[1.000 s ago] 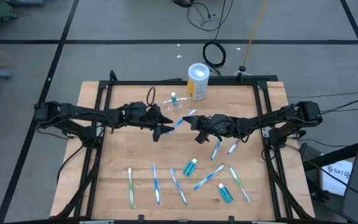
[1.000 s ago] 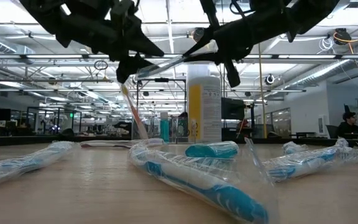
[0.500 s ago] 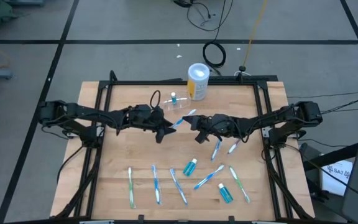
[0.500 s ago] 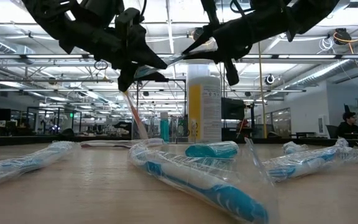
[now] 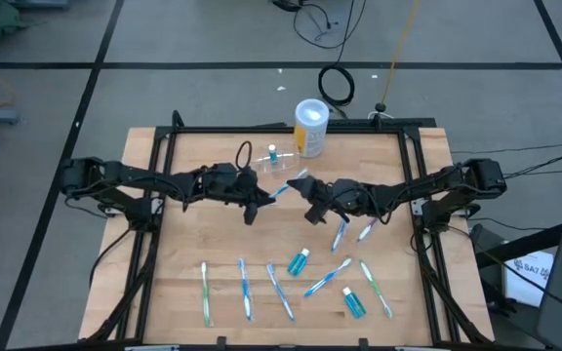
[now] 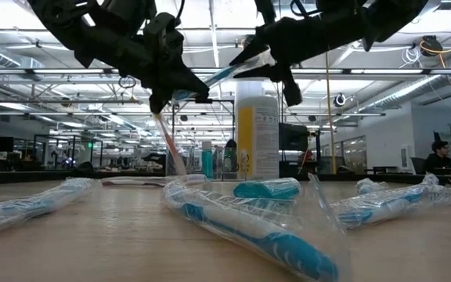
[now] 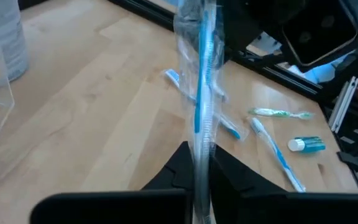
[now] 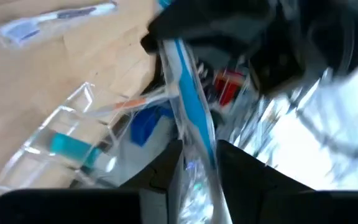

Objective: Pick & Place toothbrushing station
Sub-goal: Put the blue toothbrush into the right section of the transparent organizer

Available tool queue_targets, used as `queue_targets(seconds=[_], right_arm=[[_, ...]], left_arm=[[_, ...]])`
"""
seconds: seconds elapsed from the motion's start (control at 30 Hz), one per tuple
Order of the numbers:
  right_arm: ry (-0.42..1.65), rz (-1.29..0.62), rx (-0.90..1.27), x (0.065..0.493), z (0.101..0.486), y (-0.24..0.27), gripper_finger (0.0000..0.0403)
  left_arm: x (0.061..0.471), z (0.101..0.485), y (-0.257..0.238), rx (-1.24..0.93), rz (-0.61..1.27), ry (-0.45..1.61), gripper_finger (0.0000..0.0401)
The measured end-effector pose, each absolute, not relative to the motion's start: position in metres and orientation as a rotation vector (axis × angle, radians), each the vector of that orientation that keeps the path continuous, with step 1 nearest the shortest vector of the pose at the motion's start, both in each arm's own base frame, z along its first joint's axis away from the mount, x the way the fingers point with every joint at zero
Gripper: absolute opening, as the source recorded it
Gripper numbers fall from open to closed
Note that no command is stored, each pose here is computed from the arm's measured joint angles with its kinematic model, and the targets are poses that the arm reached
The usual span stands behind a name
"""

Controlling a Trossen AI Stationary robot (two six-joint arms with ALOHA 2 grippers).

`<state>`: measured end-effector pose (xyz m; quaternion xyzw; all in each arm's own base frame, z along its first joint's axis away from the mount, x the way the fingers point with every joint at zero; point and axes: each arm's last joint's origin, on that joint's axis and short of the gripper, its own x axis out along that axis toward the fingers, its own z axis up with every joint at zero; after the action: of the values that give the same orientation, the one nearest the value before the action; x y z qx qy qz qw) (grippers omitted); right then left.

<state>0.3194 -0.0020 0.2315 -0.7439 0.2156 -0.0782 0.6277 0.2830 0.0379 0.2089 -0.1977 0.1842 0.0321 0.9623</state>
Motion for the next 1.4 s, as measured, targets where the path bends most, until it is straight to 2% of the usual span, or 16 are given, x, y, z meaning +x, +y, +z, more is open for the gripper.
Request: queue_targets(seconds=[0.13,0.3,0.5,0.7,0.83,0.93,1.07,1.2,1.4], right_arm=[[0.602,-0.355,-1.59,0.316,0.234,0.002,0.01],[0.665,-0.479,-1.545,0.314,0.237,0.005,0.01],[0.471,-0.622,-1.444,0.316,0.257,-0.005,0.01],[0.285,-0.802,-1.256,0.309,0.272,-0.035,0.01],[0.24,-0.786,-1.127,0.304,0.259,-0.054,0.01],[0.096,-0.689,-0.986,0.302,0.258,-0.067,0.01],[-0.107,-0.589,-0.704,0.298,0.263,-0.085,0.01],[-0.222,-0.492,-0.378,0.293,0.263,-0.102,0.01],[-0.356,-0.279,0.021,0.288,0.267,-0.112,0.01]], left_arm=[[0.277,0.219,0.044,-0.402,0.082,0.341,0.0039],[0.261,0.24,0.057,-0.317,0.116,0.265,0.0014],[0.24,0.263,0.074,-0.243,0.202,0.18,0.0025],[0.23,0.264,0.085,-0.235,0.262,0.212,0.0024],[0.229,0.264,0.09,-0.212,0.304,0.209,0.0012],[0.229,0.268,0.092,-0.149,0.337,0.167,0.0013],[0.23,0.28,0.093,-0.092,0.349,0.051,0.0029],[0.231,0.29,0.093,-0.043,0.345,-0.047,0.0026],[0.248,0.274,0.092,-0.014,0.32,0.001,0.0015]])
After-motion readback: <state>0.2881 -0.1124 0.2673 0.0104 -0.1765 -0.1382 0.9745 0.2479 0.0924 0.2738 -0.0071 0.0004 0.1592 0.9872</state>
